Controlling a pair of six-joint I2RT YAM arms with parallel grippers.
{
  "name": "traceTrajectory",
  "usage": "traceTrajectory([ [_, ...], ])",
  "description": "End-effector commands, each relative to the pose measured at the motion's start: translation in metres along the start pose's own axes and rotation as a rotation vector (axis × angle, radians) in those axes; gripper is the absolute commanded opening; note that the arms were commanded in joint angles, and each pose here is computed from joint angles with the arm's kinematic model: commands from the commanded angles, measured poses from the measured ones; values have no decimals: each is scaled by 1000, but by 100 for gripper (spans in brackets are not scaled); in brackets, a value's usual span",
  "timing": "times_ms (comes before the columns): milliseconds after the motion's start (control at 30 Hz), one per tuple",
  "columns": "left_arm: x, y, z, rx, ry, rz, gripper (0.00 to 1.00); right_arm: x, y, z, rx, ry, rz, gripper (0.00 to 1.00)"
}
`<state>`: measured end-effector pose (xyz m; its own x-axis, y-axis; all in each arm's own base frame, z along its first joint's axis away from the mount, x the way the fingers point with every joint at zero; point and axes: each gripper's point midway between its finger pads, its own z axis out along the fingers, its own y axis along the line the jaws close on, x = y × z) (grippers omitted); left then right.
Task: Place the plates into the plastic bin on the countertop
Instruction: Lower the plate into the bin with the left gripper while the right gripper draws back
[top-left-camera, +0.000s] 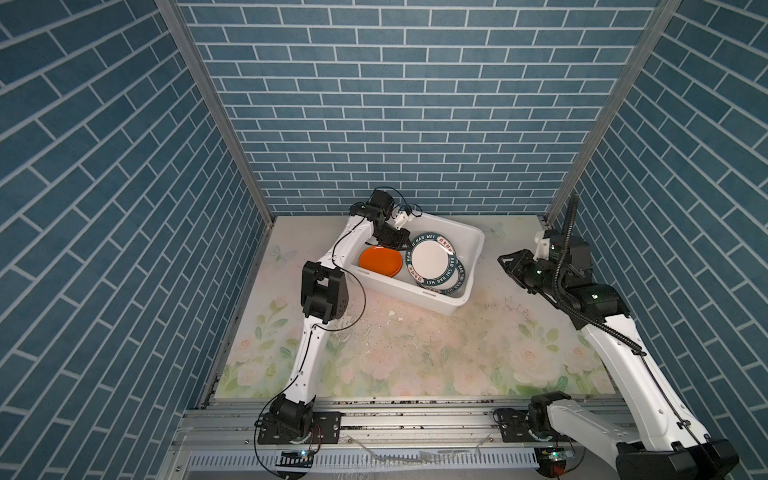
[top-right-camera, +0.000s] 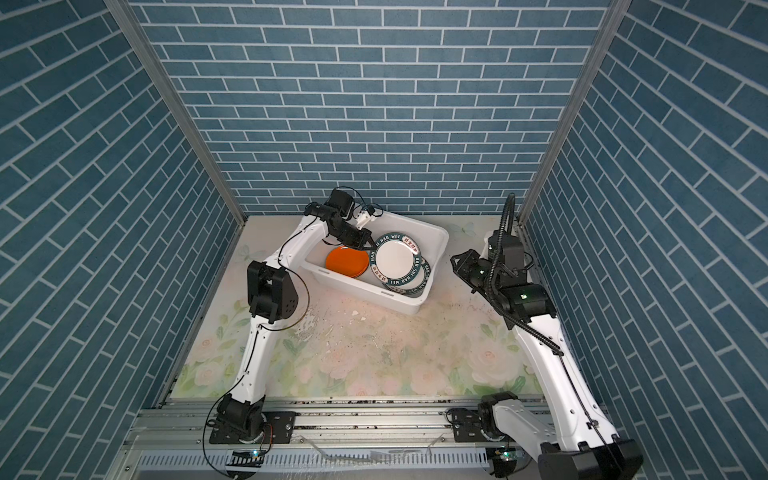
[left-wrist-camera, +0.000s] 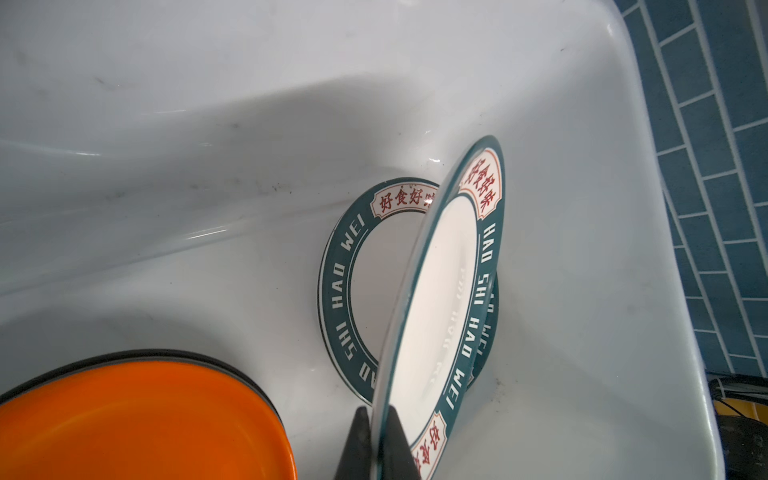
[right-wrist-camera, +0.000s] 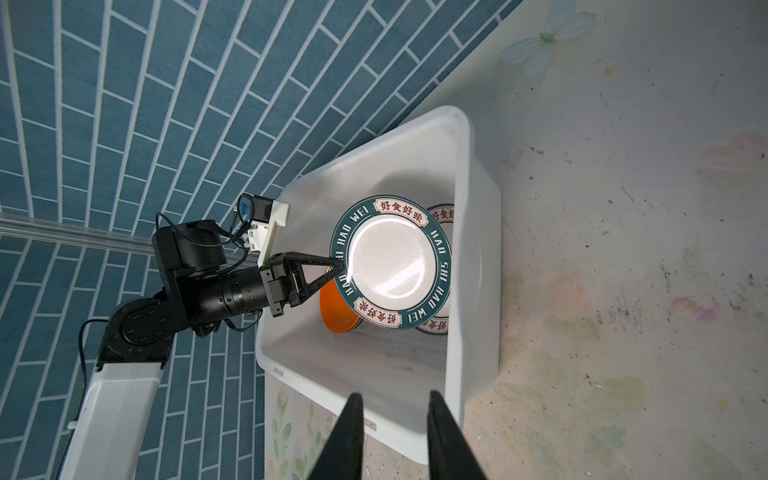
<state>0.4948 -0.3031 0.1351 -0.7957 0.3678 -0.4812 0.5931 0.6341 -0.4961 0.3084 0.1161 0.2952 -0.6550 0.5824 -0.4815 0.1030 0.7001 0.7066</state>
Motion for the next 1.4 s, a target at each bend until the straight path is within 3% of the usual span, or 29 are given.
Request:
traceTrajectory([
  [0, -14, -11, -1, 23, -42, 41, 0, 2, -10, 0, 33, -4, 38, 27],
  [1367, 4, -11, 50, 56, 23, 23, 13, 14, -22, 6, 42, 31, 79, 27],
])
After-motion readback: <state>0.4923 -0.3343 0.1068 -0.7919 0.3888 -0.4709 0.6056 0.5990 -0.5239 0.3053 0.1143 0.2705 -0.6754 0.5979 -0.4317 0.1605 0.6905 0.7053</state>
